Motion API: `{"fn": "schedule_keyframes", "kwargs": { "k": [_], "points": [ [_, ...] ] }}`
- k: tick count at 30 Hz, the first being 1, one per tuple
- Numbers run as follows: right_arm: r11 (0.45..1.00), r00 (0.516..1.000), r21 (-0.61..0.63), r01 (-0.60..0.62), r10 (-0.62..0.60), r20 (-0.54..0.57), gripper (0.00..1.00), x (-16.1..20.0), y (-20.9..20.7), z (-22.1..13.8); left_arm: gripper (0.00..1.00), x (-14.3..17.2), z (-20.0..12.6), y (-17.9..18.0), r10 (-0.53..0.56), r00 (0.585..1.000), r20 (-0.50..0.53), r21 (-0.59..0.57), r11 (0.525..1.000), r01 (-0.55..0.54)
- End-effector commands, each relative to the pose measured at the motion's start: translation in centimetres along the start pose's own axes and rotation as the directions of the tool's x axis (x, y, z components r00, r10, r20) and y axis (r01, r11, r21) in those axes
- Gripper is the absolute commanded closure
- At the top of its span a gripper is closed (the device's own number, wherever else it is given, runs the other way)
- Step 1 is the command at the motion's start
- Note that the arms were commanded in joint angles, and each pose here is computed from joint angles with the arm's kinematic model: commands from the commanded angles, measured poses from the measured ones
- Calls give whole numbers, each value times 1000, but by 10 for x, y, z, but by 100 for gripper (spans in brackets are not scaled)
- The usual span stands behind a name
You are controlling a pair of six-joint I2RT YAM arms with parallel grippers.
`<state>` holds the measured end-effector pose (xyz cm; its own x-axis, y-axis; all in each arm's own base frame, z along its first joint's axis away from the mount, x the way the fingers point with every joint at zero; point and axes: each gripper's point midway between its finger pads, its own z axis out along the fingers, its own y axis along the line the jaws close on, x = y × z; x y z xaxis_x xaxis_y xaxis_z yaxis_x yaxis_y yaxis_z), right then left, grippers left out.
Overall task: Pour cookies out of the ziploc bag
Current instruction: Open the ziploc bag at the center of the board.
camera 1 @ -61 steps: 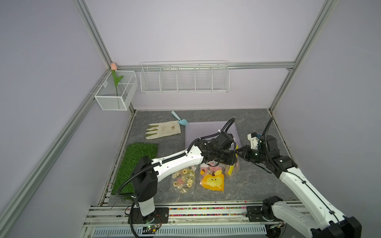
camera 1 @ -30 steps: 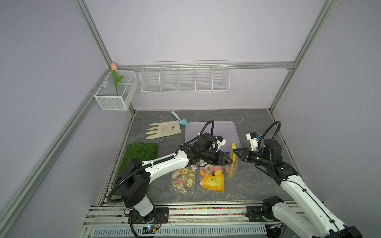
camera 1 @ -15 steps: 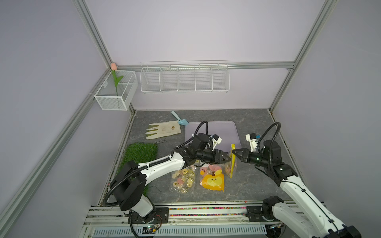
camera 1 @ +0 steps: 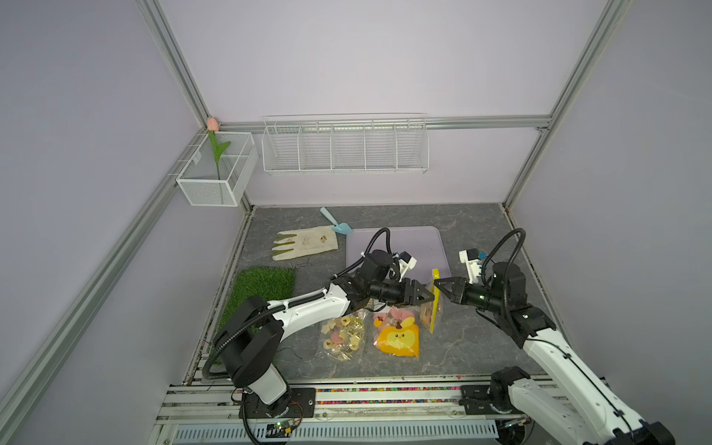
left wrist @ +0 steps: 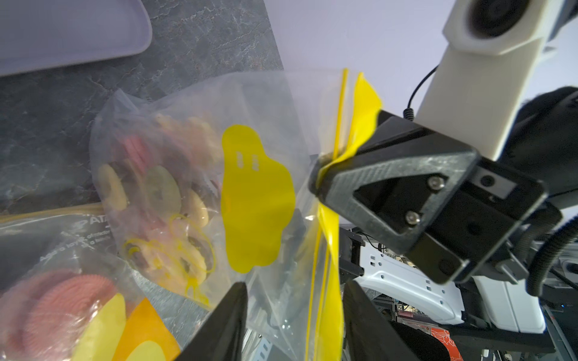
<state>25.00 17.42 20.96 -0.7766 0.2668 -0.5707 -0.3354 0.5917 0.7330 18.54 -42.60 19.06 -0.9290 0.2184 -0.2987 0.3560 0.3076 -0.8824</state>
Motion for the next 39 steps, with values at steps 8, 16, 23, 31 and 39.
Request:
{"fn": "schedule_keyframes", "kwargs": {
  "k": [8,16,23,31,39],
  "points": [
    [999,999,-27,41,-40,34,93,-5,4,-2,50,1,7,4,-25,1000,-9,22,999,25],
    [999,999,-26,39,-38,36,93,-5,4,-1,50,4,15,5,-34,999,-23,34,999,35],
    [1000,999,-8,24,-24,35,93,-4,-1,-1,51,9,21,1,-40,998,-41,47,998,42],
    [993,998,108,-50,45,49,93,-4,-21,-3,68,30,34,-20,-27,994,-110,66,997,35],
    [978,988,163,-133,119,94,92,-8,-31,-6,74,33,34,-23,-32,994,-107,26,999,35]
  ]
}}
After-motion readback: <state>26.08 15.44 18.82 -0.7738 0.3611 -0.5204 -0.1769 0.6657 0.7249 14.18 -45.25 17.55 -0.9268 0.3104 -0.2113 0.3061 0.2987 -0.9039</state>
